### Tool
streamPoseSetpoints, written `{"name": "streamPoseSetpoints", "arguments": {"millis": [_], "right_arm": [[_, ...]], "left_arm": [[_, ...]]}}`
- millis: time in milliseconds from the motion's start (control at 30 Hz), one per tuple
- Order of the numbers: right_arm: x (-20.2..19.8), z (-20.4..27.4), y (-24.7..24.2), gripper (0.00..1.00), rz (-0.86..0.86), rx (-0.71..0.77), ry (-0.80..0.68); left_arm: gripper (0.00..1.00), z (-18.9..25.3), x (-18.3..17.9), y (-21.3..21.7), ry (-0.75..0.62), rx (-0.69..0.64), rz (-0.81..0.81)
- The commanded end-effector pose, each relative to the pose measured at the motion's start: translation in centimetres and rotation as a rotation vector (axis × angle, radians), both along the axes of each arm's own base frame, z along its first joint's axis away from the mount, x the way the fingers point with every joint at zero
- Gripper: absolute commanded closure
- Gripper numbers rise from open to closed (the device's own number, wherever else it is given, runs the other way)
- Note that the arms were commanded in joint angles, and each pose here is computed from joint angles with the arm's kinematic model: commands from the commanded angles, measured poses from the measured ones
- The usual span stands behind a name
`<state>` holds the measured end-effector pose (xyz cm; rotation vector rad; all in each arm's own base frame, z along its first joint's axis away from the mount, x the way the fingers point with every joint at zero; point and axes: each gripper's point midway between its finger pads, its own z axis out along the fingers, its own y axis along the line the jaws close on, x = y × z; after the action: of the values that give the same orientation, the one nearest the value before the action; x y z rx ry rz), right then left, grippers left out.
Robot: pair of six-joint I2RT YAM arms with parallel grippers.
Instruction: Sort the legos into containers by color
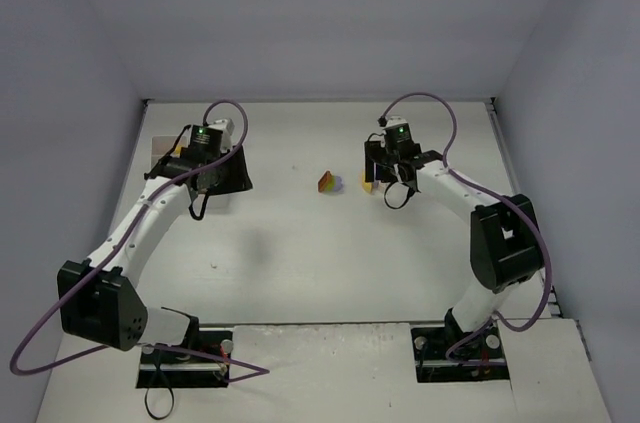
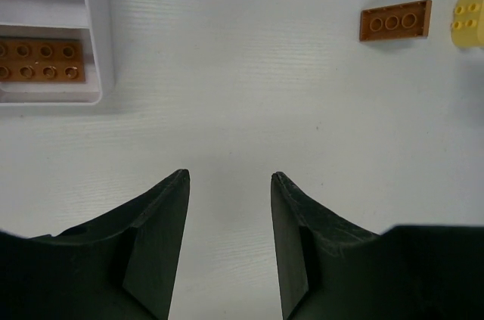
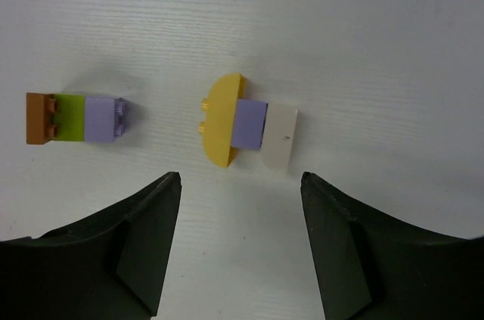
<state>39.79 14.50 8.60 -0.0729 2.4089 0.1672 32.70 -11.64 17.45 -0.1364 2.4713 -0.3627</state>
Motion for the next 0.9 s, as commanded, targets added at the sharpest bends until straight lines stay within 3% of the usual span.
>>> {"name": "streamPoseSetpoints", "arguments": {"millis": [0, 133, 333, 433, 867], "right_arm": [[2.9, 3.9, 3.3, 0.39, 0.174, 0.077, -0.149], [2.2, 4.2, 6.4, 0.38, 0.443, 0.09, -0.201], [1.2, 1.9, 7.9, 0.34, 0.791, -0.015, -0.244], [1.4, -0.6, 8.2, 0.34, 0.877, -0.043, -0.205], [3.0, -2.8, 12.2, 0.27, 1.033, -0.057, -0.16]], "left_arm": [[0.59, 2.4, -0.1, -1.0, -0.086, -0.029, -0.085], [0.59, 2.3, -0.4, -0.9, -0.091, -0.013, -0.112], [0.59, 2.1, -1.2, -0.8, -0.076, -0.009, -0.129], [0.59, 2.2, -1.6, -0.8, -0.072, -0.01, -0.134], [0.59, 2.1, -2.2, -0.1, -0.059, 0.02, -0.123]]}}
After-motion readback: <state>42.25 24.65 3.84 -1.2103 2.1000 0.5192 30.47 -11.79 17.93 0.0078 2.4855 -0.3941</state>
